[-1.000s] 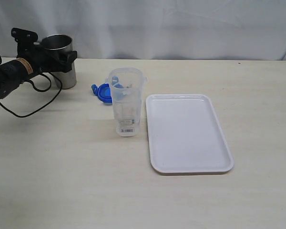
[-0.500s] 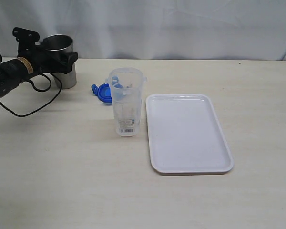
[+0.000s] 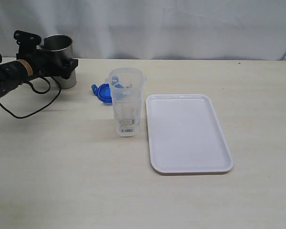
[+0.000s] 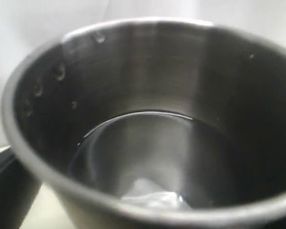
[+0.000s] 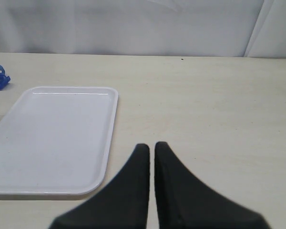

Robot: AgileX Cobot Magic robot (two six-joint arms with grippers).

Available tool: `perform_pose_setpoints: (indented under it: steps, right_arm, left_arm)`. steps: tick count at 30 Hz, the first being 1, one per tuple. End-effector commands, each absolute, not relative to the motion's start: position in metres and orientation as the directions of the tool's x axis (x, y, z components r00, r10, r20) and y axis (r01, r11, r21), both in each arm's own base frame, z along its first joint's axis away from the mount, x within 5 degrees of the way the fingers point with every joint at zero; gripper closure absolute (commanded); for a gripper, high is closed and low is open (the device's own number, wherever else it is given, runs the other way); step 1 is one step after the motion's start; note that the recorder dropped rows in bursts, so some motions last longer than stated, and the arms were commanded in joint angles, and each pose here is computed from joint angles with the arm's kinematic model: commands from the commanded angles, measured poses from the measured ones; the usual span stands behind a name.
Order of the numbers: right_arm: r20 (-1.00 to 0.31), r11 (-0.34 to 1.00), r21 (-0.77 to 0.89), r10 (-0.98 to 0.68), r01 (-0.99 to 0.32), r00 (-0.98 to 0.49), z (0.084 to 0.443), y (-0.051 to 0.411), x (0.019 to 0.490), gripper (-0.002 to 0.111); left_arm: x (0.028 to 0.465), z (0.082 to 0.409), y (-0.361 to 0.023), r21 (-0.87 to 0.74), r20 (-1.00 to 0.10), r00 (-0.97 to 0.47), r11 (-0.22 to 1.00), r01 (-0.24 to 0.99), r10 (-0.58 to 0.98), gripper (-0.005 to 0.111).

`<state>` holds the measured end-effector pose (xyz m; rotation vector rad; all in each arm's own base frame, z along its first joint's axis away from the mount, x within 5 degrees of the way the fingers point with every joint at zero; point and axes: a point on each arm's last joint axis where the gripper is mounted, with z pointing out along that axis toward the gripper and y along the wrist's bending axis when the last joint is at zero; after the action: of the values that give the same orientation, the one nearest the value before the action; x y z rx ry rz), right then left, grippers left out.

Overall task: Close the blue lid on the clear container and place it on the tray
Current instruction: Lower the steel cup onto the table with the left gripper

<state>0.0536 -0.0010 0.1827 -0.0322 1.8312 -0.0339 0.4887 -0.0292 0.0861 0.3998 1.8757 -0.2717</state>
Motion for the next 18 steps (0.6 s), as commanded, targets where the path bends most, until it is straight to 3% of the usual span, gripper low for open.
perform_pose_setpoints:
  steps: [1,18]
  right_arm:
    - [-0.968,0.999,-0.049,-0.05,-0.008,-0.246,0.1829,-0.0009,0.0537,0.104]
    - [-0.968,0.999,-0.049,-0.05,-0.008,-0.246,0.1829,-0.0009,0.0537,0.104]
  left_arm:
    - [0.4899,0.0874,-0.0256,0.009,-0.931,-0.336,0.929,0.37,0.143,0.003]
    - [0.4815,0.0803,-0.0295,-0.119,-0.89,-0.451,0.921,0.37,0.067,0.003]
